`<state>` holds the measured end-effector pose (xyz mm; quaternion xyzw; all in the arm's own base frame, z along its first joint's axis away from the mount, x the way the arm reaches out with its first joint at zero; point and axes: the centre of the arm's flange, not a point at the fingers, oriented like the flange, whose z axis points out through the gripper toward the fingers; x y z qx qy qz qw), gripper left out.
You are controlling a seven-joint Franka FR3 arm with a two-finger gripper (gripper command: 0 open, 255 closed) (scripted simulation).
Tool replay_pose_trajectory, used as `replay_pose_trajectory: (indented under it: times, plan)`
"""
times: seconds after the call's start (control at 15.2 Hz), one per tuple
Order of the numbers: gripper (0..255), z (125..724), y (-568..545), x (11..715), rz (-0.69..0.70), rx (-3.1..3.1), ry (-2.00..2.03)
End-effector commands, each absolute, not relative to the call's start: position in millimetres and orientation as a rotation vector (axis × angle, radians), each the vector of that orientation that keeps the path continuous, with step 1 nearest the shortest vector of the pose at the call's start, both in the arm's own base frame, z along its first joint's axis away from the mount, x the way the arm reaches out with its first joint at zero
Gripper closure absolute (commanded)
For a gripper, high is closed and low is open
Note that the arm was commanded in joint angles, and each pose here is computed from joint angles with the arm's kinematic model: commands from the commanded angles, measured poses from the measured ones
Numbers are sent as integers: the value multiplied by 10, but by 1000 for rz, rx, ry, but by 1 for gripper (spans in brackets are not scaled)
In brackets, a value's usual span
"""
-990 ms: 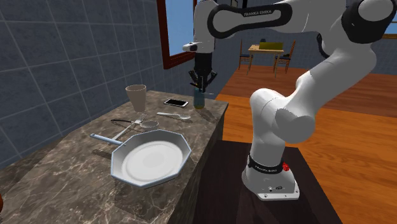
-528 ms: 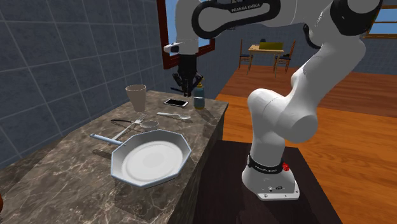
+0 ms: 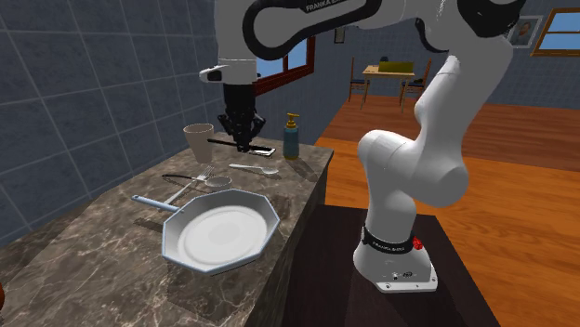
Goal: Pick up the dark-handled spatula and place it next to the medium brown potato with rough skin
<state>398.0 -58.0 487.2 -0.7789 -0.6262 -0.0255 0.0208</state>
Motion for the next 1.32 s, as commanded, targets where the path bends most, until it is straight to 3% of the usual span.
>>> replay_pose_trajectory:
  times: [0.0,1.25]
  plan:
    - [255,4879,-363,4124,-80,-2415,-1941]
    - [255,4881,1634,5642,-80,-2415,-1941]
